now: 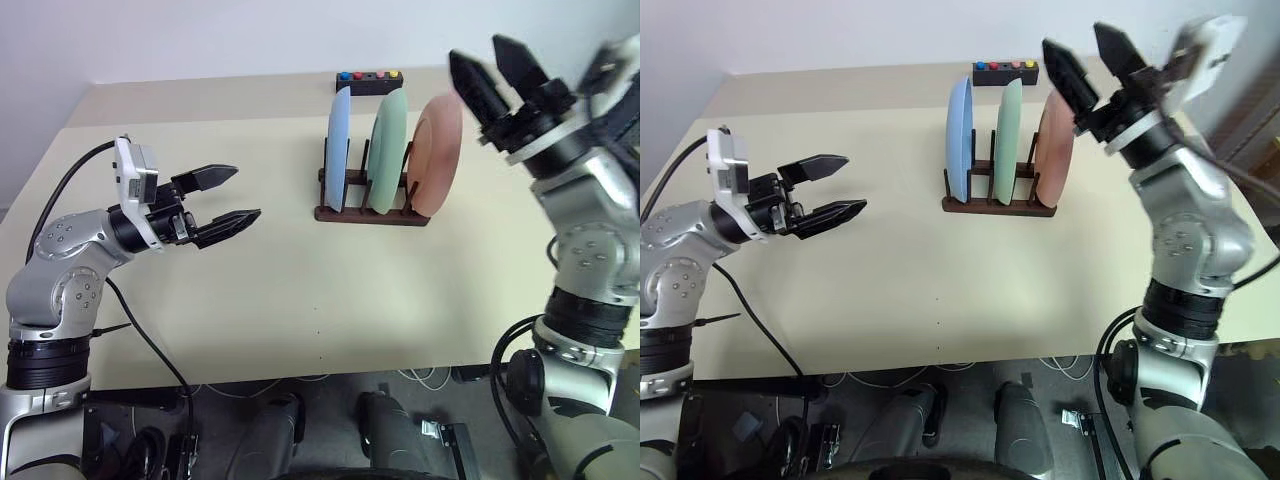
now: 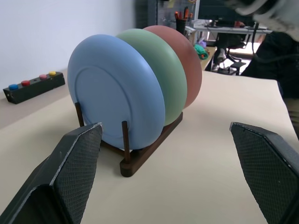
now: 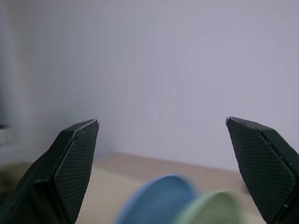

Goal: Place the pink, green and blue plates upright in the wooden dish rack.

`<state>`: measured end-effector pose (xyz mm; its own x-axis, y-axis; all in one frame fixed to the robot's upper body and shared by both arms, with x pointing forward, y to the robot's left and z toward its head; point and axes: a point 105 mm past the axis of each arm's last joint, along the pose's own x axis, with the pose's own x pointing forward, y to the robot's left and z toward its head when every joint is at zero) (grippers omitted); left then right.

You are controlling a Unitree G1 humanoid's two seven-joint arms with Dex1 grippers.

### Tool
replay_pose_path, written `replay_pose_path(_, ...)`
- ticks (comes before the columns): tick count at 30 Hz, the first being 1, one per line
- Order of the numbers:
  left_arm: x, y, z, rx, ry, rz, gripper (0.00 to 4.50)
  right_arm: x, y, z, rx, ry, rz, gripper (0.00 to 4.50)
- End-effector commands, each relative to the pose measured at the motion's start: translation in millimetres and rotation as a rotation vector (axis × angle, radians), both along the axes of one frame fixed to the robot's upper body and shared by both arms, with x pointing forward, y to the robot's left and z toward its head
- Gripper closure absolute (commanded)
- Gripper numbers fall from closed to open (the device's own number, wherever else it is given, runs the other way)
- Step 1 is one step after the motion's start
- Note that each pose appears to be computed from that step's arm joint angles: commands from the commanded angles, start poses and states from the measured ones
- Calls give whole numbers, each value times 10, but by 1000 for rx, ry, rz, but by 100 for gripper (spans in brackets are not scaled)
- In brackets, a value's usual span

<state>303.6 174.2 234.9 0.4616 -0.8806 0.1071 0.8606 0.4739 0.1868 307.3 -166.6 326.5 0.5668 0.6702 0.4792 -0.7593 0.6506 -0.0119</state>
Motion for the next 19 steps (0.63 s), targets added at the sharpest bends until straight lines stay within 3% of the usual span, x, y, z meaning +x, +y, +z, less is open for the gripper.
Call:
replay_pose_path(1,-22,63,129,8,-58,10,0,-375,127,-177,-102,62,237,4)
replay_pose_path(7,-34,164,146,50,-61,28,0,-543,-59,-704,-387,114,196,4)
replay_pose_path(19,-142,270,-23,113,1,42,0,-538,-133,-1019,-448,119,194,4)
